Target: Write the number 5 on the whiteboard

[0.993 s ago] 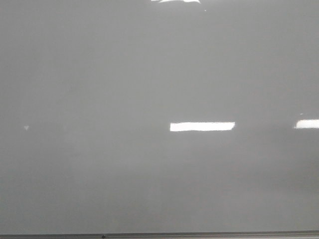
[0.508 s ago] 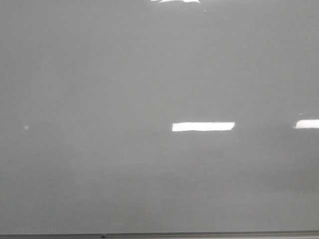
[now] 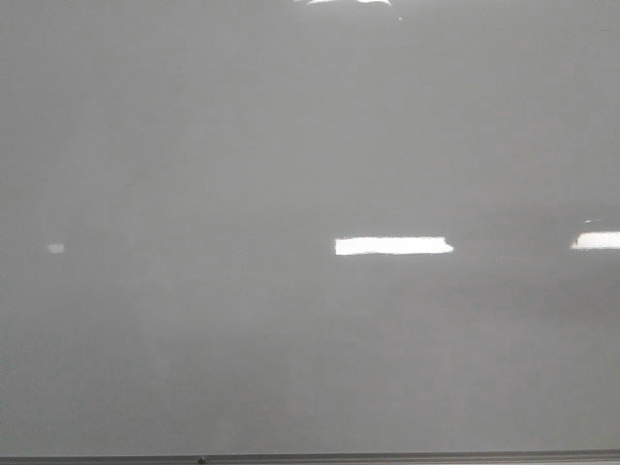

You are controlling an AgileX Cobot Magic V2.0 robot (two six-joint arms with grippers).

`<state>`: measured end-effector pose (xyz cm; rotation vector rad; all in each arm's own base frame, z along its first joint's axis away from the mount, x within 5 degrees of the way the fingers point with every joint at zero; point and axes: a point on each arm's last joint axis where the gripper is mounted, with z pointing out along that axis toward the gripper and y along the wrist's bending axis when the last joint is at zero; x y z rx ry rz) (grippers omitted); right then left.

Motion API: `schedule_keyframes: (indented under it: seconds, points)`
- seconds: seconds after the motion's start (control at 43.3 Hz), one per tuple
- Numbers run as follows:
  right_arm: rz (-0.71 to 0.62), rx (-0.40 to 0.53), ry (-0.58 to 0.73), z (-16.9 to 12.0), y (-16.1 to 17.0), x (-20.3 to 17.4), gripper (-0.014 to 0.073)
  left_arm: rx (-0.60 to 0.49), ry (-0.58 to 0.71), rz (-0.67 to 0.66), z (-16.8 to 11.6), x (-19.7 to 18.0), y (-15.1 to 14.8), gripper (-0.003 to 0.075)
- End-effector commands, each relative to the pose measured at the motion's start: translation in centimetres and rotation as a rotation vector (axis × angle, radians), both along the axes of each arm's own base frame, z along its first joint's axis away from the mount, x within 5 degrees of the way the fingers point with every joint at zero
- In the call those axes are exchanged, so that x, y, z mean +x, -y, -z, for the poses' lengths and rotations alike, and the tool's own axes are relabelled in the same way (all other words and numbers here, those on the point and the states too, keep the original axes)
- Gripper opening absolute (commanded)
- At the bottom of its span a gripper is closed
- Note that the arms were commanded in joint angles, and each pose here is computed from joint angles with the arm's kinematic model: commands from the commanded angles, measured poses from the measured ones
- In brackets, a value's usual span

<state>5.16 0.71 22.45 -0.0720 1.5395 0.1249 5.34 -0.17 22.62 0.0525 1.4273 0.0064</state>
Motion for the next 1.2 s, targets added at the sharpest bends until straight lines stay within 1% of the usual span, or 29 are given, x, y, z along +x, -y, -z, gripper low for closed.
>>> schedule_keyframes:
  seconds: [0.0, 0.046, 0.139, 0.231, 0.37, 0.531, 0.577, 0.647, 0.67, 0.693, 0.716, 0.808, 0.878, 0.924, 1.039, 1.178]
  points:
    - [0.005, 0.017, 0.13, -4.6, 0.1, -1.2, -0.0059, -0.025, 0.09, 0.004, -3.7, -0.7, 0.0, -0.002]
    - [-0.001, 0.013, 0.108, -6.0, 0.1, -1.3, -0.0059, -0.022, 0.033, 0.007, -4.4, -0.5, 0.0, -0.002]
    - [-0.011, 0.005, 0.035, -7.7, 0.0, -0.9, -0.0059, -0.005, -0.043, 0.007, -5.8, 0.0, 0.1, -0.002]
    - [-0.016, -0.004, -0.041, -9.0, -0.2, 0.3, -0.0059, -0.004, -0.09, 0.008, -7.0, 1.0, 0.1, -0.002]
    - [-0.02, 0.006, -0.095, -9.7, -0.4, 1.8, -0.0059, -0.001, -0.157, 0.008, -7.4, 2.6, 0.2, -0.002]
    - [-0.023, 0.01, -0.124, -9.5, -0.5, 2.2, -0.0046, 0.0, -0.176, 0.008, -7.2, 2.8, 0.2, -0.0013]
    - [-0.024, 0.009, -0.128, -9.5, -0.5, 2.2, -0.0004, 0.0, -0.176, 0.008, -7.2, 2.8, 0.2, 0.0013]
    - [-0.023, 0.009, -0.128, -9.5, -0.5, 2.2, 0.0105, 0.0, -0.181, 0.008, -7.1, 2.8, 0.2, 0.0114]
    - [-0.023, 0.009, -0.128, -9.5, -0.5, 2.2, 0.017, 0.0, -0.184, 0.008, -7.0, 2.9, 0.2, 0.0174]
    - [-0.023, 0.009, -0.128, -9.5, -0.5, 2.2, 0.0205, 0.0, -0.184, 0.008, -7.0, 2.9, 0.2, 0.0225]
    - [-0.023, 0.009, -0.128, -9.5, -0.5, 2.2, 0.0279, 0.0, -0.184, 0.008, -7.0, 2.9, 0.2, 0.0281]
    - [-0.024, 0.009, -0.128, -9.5, -0.5, 2.2, 0.0496, 0.0, -0.182, 0.008, -7.0, 2.9, 0.2, 0.0512]
    - [-0.024, 0.009, -0.129, -9.5, -0.5, 2.2, 0.0583, 0.0, -0.18, 0.008, -7.0, 2.9, 0.2, 0.0604]
    - [-0.024, 0.009, -0.129, -9.5, -0.5, 2.2, 0.0613, 0.0, -0.173, 0.007, -7.1, 2.9, 0.2, 0.0626]
    - [-0.024, 0.009, -0.129, -9.5, -0.5, 2.2, 0.0614, 0.002, -0.196, 0.007, -6.9, 3.0, 0.2, 0.0626]
    - [-0.023, 0.009, -0.127, -9.5, -0.5, 2.2, 0.0614, 0.006, -0.335, 0.007, -6.0, 4.8, 0.2, 0.0617]
